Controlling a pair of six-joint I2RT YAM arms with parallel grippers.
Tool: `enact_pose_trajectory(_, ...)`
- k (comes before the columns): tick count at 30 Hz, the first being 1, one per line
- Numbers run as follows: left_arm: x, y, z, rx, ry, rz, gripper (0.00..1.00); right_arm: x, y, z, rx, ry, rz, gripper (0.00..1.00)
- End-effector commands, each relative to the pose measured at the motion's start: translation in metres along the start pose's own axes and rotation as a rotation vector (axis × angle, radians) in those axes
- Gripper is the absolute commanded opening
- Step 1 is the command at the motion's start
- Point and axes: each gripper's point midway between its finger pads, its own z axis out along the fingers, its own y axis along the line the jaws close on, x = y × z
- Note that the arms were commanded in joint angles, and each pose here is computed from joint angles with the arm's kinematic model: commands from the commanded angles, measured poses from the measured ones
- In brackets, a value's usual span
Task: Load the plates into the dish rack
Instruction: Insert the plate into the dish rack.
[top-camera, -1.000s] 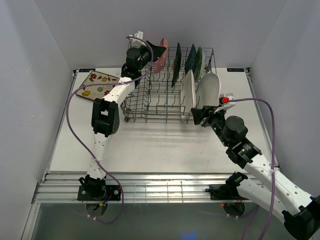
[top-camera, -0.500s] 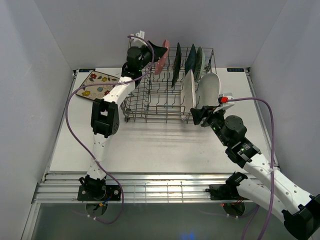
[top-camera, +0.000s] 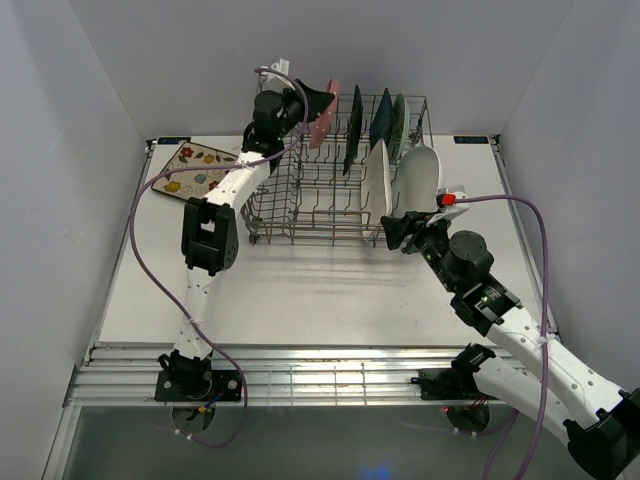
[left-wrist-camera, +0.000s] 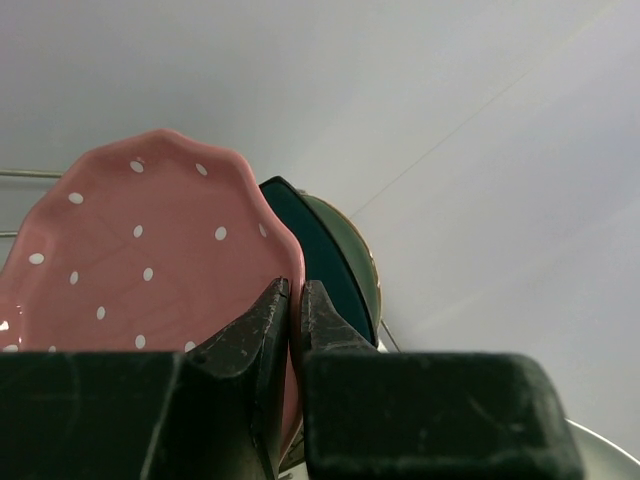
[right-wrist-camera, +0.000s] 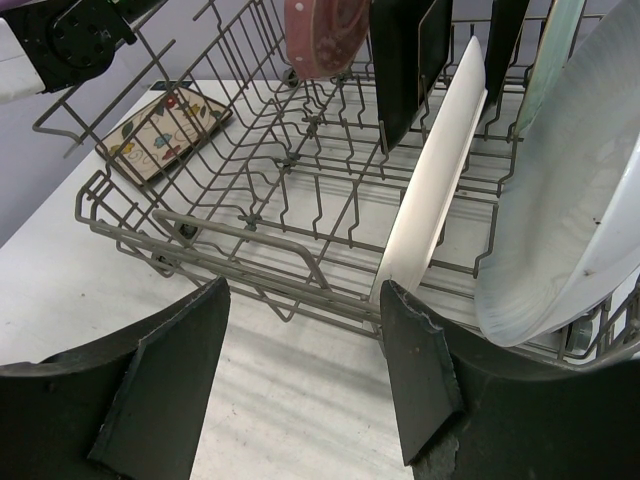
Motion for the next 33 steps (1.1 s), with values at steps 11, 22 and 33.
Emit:
enact_pose_trajectory(11, -0.149, -0.173, -0.047, 0.300, -0.302, 0.109, 0.00, -0.009, 0.005, -0.002, -0.022, -0.038, 0.004, 0.68)
enact_pose_trajectory(22, -0.136, -0.144, -0.038, 0.218, -0.301, 0.034, 0.00, -0.010, 0.002, -0.007, -0.013, -0.046, 0.005, 0.68)
enact_pose_trajectory(33, -0.118, -0.124, -0.037, 0.139, -0.242, -0.006, 0.00, -0.010, 0.001, -0.009, -0.008, -0.050, 0.006, 0.68)
